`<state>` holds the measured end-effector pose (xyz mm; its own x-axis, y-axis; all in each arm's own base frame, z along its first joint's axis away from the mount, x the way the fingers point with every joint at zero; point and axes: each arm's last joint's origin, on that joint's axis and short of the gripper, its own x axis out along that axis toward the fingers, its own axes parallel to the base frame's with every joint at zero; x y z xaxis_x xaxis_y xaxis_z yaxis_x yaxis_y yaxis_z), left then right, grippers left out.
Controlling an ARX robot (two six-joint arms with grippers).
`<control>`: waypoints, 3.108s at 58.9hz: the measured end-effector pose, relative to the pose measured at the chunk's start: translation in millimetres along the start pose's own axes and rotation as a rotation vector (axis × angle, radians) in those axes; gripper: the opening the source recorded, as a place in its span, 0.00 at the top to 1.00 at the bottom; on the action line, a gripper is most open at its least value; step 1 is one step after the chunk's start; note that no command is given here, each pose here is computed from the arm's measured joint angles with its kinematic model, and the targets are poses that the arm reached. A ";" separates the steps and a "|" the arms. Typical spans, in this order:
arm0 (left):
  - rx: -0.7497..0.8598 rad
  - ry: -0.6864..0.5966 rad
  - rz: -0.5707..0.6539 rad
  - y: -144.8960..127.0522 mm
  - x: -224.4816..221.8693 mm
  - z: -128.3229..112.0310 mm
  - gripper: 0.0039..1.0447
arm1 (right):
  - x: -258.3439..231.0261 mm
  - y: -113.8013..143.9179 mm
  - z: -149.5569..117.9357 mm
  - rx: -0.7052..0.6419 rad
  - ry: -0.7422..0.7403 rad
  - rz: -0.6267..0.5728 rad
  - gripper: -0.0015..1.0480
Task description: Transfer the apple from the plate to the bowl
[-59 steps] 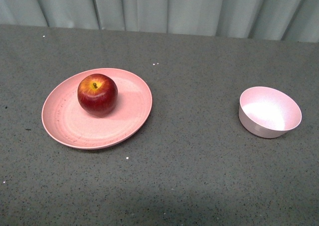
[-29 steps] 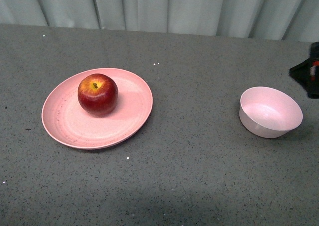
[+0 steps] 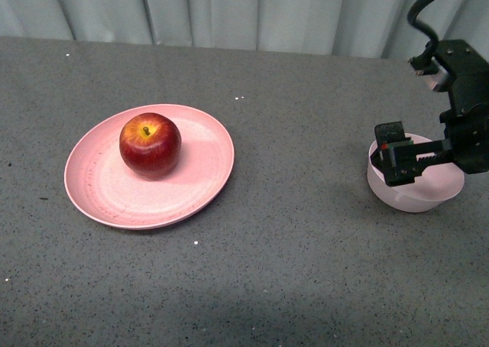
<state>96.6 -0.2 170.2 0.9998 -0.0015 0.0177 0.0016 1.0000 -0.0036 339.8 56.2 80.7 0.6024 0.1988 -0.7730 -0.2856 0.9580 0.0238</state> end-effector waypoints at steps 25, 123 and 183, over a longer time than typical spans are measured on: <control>0.000 0.000 0.000 0.0 0.0 0.0 0.06 | 40.3 7.5 -3.9 -0.032 0.083 0.024 0.34; 0.000 0.000 0.000 0.0 0.0 0.0 0.06 | 52.6 128.3 46.2 -0.101 0.034 0.304 0.99; 0.000 0.000 0.000 0.0 0.0 0.0 0.06 | -64.6 36.8 28.3 0.118 -0.417 -0.186 0.09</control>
<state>96.6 -0.2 170.2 0.9998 -0.0015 0.0177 0.0016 1.0000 -0.0040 311.5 84.5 149.4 0.8901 0.0648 -0.4512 -0.0726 0.9974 -0.0001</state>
